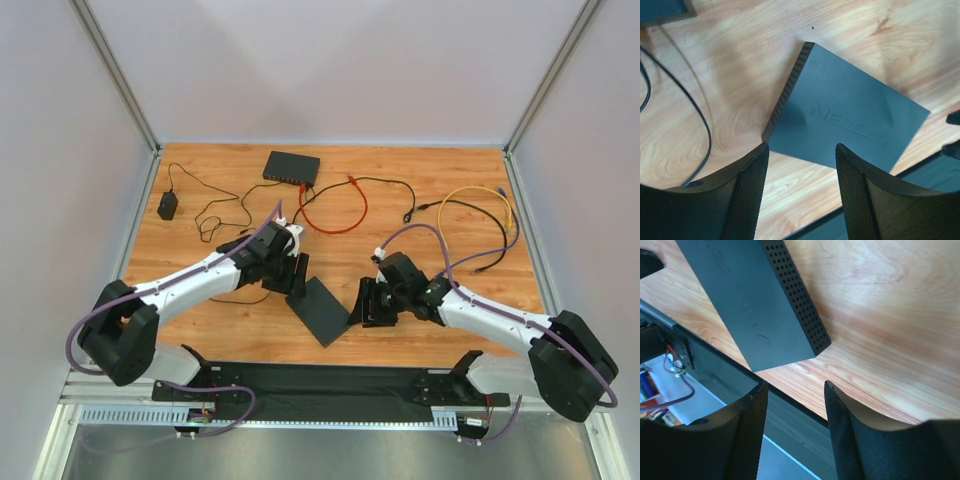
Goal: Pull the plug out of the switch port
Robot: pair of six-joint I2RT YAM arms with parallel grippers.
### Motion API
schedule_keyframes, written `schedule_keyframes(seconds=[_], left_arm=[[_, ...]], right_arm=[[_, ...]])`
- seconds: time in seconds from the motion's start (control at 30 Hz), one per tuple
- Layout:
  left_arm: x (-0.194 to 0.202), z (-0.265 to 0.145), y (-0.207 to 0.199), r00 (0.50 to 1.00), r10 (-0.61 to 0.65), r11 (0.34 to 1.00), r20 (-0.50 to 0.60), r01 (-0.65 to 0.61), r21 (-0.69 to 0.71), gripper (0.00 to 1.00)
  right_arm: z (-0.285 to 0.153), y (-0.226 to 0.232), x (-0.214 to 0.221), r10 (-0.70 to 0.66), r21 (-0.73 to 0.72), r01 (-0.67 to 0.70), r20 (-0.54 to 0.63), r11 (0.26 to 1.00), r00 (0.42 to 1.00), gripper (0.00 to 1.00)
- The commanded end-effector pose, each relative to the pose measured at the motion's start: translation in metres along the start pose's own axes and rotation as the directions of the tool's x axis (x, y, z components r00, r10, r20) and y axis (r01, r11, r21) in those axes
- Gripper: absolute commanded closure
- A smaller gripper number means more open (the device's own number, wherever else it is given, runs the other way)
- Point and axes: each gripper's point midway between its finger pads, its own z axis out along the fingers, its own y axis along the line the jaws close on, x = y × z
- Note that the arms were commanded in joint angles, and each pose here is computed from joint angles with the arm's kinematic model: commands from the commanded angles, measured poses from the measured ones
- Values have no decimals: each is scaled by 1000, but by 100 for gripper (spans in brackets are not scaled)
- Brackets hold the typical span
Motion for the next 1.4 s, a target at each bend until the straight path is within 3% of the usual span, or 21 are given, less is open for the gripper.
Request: schedule_keyframes(seconds=[0.0, 0.2, 0.4, 0.67, 0.87, 1.07, 1.3, 1.37], left_arm=[[-14, 6, 1, 995, 98, 995, -1, -98, 4, 36], [-22, 19, 2, 996, 87, 996, 10, -87, -9, 36], [-13, 32, 10, 996, 82, 996, -48, -83, -38, 37], [14, 42, -13, 995, 0, 996, -101, 8, 87, 42], [36, 44, -46, 991, -11, 988, -136, 32, 153, 45], [47, 47, -98, 986, 51, 972, -160, -12, 236, 49], [50, 53, -164, 976, 122, 936, -180, -52, 349, 51], [51, 57, -186, 972, 144, 917, -188, -59, 395, 51]], right_arm=[[5, 20, 1, 39, -113, -40, -10, 993, 999, 49], [27, 18, 6, 131, -167, -135, -33, 977, 991, 47], [44, 23, -1, 182, -219, -184, -30, 958, 983, 47], [47, 13, -9, 205, -173, -199, 18, 965, 979, 52], [39, 0, -21, 165, -79, -159, 75, 984, 983, 52], [21, -36, -36, 126, 104, -140, 130, 985, 984, 52], [-20, -107, -35, 119, 387, -196, 214, 901, 970, 52], [-32, -119, -39, 127, 409, -229, 261, 884, 957, 52]])
